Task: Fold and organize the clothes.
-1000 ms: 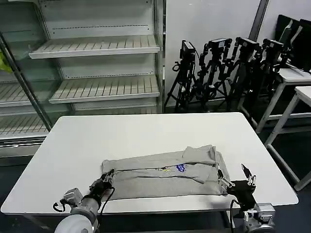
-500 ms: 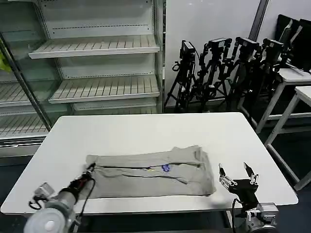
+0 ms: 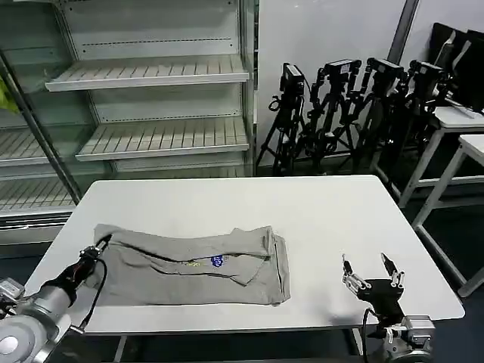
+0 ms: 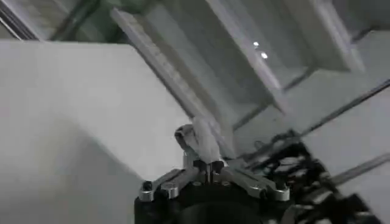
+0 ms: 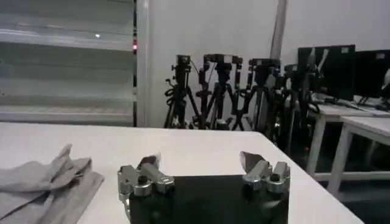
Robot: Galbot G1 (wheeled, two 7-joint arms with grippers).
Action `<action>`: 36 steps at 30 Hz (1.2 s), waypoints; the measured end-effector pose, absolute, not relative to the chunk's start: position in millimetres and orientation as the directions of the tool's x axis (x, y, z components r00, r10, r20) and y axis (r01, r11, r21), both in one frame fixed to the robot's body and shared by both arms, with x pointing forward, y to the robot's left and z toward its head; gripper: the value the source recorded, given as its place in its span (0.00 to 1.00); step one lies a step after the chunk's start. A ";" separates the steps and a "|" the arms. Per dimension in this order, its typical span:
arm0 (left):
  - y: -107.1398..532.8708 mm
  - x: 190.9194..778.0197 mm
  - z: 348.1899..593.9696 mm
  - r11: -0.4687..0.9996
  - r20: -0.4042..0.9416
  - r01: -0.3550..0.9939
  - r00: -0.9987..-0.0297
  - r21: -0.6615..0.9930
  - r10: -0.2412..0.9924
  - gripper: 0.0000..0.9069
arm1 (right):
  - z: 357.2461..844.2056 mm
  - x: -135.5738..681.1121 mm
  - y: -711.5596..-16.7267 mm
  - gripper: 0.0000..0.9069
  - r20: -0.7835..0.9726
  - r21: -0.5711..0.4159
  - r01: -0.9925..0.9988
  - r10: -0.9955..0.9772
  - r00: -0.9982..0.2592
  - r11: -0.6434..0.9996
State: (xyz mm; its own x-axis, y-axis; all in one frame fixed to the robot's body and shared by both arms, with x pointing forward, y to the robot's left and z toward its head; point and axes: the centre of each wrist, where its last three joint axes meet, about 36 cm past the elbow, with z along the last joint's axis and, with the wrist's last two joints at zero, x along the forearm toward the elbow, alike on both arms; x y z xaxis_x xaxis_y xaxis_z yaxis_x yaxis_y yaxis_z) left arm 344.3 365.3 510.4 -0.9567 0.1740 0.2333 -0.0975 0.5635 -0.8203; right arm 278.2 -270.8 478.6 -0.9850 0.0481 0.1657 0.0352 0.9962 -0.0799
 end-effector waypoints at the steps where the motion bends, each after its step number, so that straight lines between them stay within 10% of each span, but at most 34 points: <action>1: 357.9 345.7 509.8 0.547 0.224 -0.086 -0.956 -0.833 0.191 0.01 | 478.9 277.7 -271.2 1.00 0.165 -0.081 0.035 0.048 -0.985 0.996; 20: 186.8 394.8 467.3 0.368 0.178 0.003 -0.871 -0.930 0.458 0.02 | 476.0 276.1 -273.7 1.00 0.163 -0.079 0.040 0.053 -0.985 0.996; 22: 175.6 399.4 462.6 0.372 0.187 0.001 -0.863 -0.928 0.470 1.00 | 475.4 277.0 -273.7 1.00 0.163 -0.079 0.039 0.052 -0.985 0.996; 36: 141.9 399.4 463.8 0.412 0.181 0.073 -0.818 -0.908 0.546 1.00 | 471.4 281.2 -272.9 1.00 0.169 -0.072 0.034 0.046 -0.985 0.997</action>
